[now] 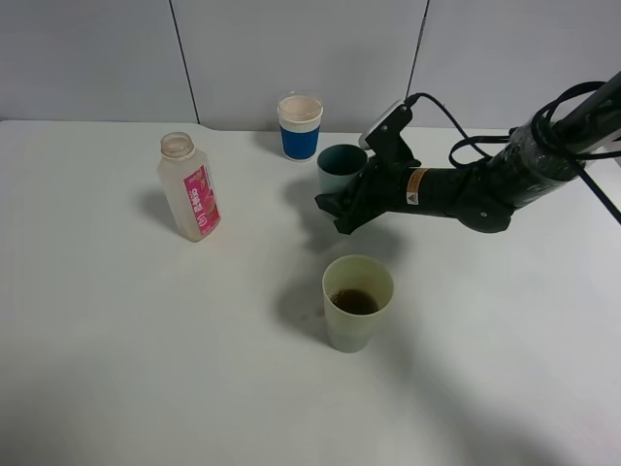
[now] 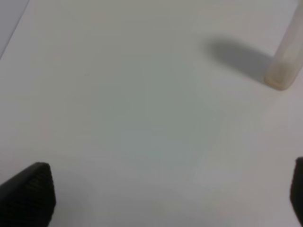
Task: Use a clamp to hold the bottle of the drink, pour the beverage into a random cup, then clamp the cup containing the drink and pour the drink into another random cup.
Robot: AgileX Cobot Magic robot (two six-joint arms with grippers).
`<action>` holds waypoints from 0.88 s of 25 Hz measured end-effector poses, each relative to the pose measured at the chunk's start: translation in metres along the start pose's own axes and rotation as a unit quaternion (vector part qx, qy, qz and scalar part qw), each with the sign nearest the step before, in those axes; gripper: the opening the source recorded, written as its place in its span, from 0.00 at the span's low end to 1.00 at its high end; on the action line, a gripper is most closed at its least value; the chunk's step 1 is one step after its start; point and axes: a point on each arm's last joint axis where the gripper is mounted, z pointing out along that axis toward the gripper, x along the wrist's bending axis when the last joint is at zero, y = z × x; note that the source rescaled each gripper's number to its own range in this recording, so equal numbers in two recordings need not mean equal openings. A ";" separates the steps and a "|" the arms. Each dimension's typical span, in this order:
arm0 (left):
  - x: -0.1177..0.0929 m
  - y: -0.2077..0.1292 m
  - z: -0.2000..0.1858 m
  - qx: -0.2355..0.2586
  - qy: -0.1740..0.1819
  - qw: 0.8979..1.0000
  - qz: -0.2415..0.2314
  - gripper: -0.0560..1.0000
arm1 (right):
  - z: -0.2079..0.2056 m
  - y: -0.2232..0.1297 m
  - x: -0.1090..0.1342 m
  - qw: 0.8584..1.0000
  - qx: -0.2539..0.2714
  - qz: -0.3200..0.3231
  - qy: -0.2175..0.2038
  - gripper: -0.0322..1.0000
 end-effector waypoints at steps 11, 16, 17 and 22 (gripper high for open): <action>0.000 0.000 0.000 0.000 0.000 1.000 0.000 1.00 | 0.000 0.003 0.000 1.000 -0.014 0.020 0.003 0.56; 0.000 0.000 0.000 0.000 0.000 1.000 0.000 1.00 | -0.009 0.023 -0.002 0.998 -0.029 0.053 -0.005 0.56; 0.000 0.000 0.000 0.000 0.000 1.000 0.000 1.00 | -0.012 0.030 -0.003 0.998 -0.031 0.055 -0.009 0.56; 0.000 0.000 0.000 0.000 0.000 1.000 0.000 1.00 | -0.037 0.064 -0.008 0.997 -0.010 0.063 -0.045 0.56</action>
